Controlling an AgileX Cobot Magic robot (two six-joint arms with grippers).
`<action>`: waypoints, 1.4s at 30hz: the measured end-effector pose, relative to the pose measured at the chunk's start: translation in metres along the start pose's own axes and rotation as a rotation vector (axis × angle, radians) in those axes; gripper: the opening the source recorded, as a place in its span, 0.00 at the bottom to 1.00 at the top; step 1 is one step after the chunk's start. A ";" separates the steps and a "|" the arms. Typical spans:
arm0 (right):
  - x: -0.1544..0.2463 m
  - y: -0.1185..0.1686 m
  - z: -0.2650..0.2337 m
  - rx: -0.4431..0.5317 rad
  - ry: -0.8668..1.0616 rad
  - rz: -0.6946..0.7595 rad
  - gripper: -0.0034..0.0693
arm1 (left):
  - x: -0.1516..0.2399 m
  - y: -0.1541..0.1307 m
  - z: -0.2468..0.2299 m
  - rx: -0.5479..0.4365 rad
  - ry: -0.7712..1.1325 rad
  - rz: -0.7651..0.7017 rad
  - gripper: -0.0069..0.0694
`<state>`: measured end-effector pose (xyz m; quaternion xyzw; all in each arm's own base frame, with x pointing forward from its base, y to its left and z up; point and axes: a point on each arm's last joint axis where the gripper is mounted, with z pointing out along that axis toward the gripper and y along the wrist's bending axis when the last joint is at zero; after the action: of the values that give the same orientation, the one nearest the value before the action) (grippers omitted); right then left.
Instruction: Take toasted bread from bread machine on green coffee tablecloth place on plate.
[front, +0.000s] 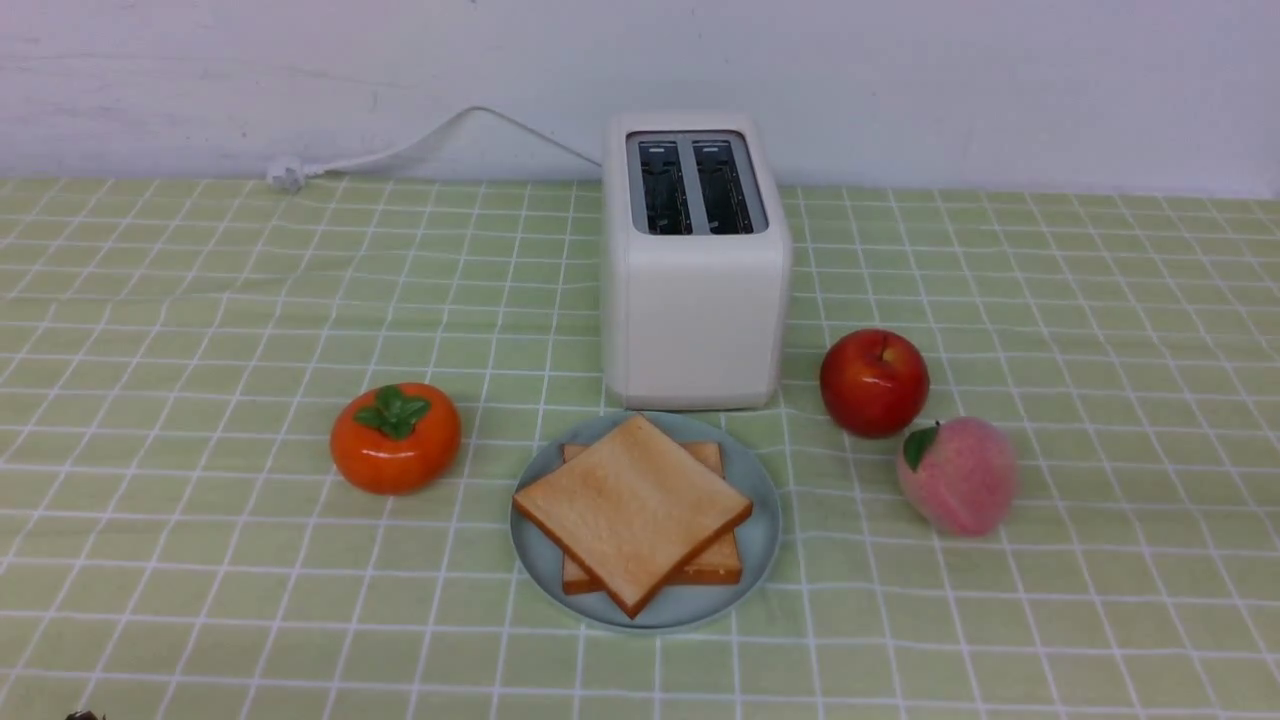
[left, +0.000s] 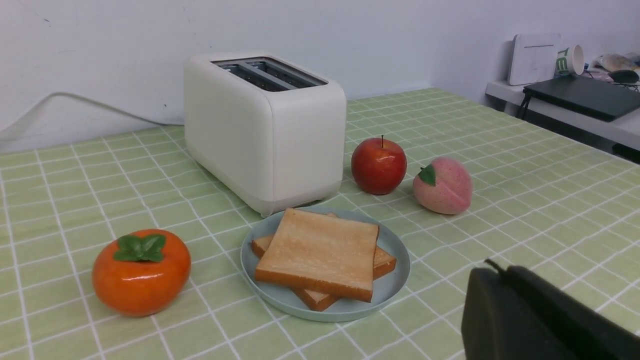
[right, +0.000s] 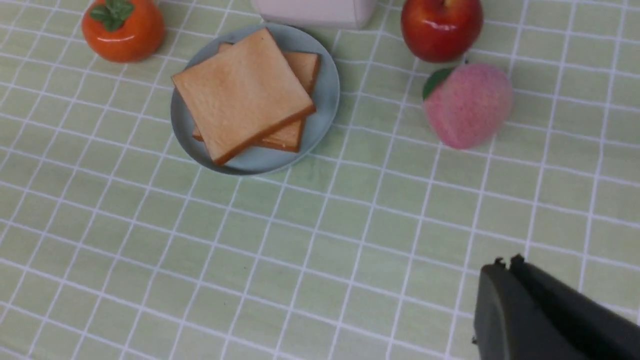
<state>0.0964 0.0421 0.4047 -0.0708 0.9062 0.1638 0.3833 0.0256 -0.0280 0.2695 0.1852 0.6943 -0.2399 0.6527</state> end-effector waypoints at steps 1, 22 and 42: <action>0.003 0.000 -0.001 -0.001 -0.003 0.003 0.04 | 0.000 0.000 0.000 0.000 0.000 0.000 0.08; 0.131 -0.035 0.041 -0.028 -0.221 0.087 0.07 | 0.000 0.000 0.000 -0.001 -0.005 0.000 0.09; 0.186 -0.075 0.098 0.241 -0.529 0.019 0.02 | -0.001 0.000 0.000 -0.001 -0.006 -0.001 0.12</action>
<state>0.0520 0.0056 0.1886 0.0289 0.7883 0.0711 0.6105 0.0257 -0.0279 0.2701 0.1837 0.6926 -0.2404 0.6548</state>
